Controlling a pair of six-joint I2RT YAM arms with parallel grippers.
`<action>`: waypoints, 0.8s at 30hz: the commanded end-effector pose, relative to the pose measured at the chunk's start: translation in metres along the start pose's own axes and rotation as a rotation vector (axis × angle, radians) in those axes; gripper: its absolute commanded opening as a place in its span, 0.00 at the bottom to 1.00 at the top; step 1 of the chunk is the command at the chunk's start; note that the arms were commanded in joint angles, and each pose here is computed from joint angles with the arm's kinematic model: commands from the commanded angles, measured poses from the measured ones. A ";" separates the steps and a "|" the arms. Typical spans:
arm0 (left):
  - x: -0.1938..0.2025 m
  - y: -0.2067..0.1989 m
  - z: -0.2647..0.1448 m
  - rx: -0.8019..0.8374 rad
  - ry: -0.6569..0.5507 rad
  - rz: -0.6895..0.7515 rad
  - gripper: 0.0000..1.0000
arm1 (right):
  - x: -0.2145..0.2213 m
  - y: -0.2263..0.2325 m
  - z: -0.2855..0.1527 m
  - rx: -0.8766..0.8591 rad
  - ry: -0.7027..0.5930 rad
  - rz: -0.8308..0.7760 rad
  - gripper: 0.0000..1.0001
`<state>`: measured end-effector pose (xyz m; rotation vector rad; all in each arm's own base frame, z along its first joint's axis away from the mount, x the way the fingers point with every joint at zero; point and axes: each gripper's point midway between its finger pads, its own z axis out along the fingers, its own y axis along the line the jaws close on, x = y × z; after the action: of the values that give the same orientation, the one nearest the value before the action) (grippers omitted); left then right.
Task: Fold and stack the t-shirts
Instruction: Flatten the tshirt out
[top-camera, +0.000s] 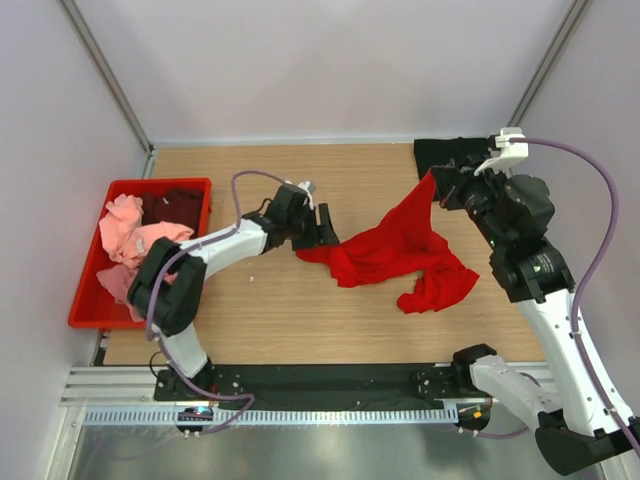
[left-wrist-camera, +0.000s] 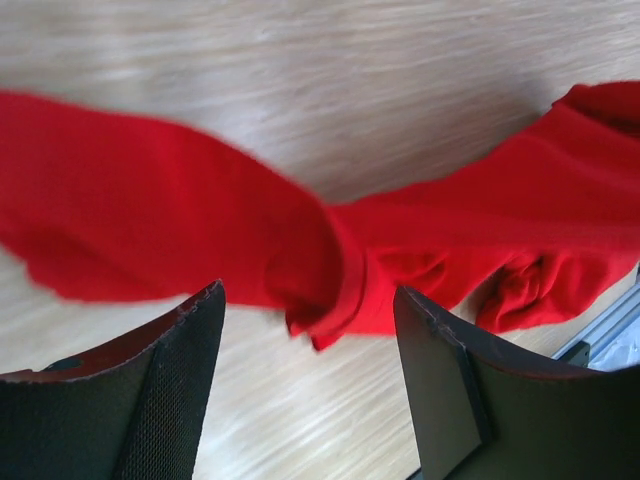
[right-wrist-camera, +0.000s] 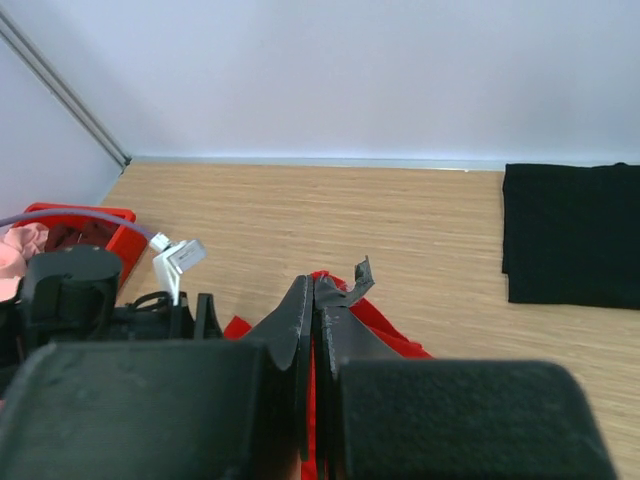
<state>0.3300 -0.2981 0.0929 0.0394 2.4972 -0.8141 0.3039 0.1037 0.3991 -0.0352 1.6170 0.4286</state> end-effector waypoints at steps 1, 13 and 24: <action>-0.012 -0.024 0.017 0.111 0.008 0.023 0.69 | -0.007 -0.005 -0.005 0.027 -0.041 -0.011 0.01; -0.060 -0.046 -0.047 -0.008 -0.067 0.019 0.00 | -0.010 -0.087 0.011 0.492 -0.028 -0.011 0.01; 0.111 0.055 -0.116 -0.185 0.079 -0.247 0.03 | 0.010 -0.129 0.003 0.695 0.200 -0.063 0.01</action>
<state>0.2351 -0.2224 0.1518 -0.1661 2.4786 -0.7821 0.3541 0.0051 0.3586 0.3743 1.8421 -0.1092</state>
